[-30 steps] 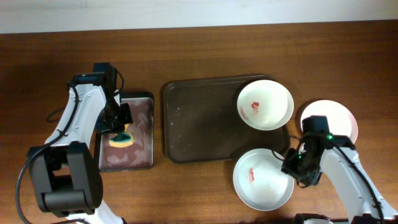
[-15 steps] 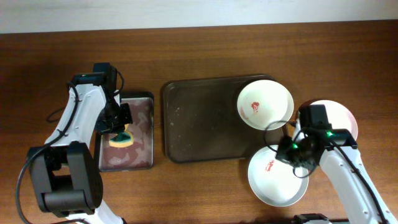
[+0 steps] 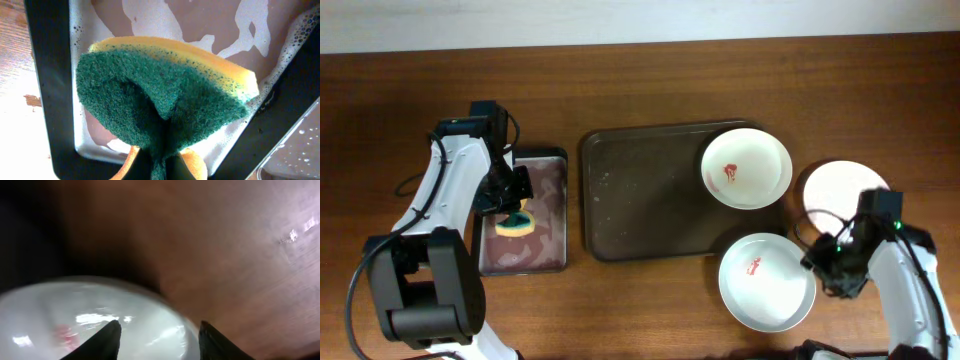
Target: Clean dirty plates on tray and stack at the side
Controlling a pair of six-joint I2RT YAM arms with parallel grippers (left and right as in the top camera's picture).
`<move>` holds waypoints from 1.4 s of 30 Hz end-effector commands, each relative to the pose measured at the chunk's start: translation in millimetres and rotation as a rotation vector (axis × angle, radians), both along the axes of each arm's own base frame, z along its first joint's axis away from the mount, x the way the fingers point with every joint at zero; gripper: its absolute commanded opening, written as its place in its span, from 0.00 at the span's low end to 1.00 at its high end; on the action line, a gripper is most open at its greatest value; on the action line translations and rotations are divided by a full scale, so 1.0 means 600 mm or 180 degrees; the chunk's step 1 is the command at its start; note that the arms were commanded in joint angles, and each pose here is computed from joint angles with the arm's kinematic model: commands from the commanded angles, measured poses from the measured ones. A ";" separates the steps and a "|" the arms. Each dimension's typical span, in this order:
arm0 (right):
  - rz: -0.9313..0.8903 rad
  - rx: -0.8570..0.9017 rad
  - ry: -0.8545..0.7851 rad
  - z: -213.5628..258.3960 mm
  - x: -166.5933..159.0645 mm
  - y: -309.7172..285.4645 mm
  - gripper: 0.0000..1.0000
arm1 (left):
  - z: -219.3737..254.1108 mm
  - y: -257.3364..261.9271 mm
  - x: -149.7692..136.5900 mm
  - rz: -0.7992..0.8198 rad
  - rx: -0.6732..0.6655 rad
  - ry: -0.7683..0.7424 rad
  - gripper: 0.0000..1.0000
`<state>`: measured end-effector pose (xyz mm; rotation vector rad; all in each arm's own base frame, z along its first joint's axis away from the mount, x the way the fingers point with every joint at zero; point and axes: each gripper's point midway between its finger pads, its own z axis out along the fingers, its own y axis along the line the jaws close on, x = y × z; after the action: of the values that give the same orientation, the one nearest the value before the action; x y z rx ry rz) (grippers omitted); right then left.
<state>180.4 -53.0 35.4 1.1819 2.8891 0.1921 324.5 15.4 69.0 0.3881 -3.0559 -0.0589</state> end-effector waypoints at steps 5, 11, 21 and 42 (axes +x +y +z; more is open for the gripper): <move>-0.0176 0.0051 0.0052 -0.049 -0.032 -0.006 0.26 | 0.017 -0.002 0.003 -0.0042 -0.0034 -0.0122 0.00; -0.0144 0.0141 0.0009 -0.052 -0.025 0.000 0.04 | 0.017 -0.002 0.003 -0.0042 -0.0034 -0.0122 0.00; 0.1125 0.0366 -0.0879 0.031 0.029 0.106 0.04 | 0.017 -0.002 0.003 -0.0042 -0.0034 -0.0122 0.00; 0.2868 0.0423 -0.0958 0.184 0.247 0.338 0.31 | 0.018 -0.003 0.001 -0.0118 -0.0050 -0.0106 0.00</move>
<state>338.3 152.2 141.8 -0.1819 2.8789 0.5320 323.6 14.8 69.0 0.3879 -3.0534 -0.0545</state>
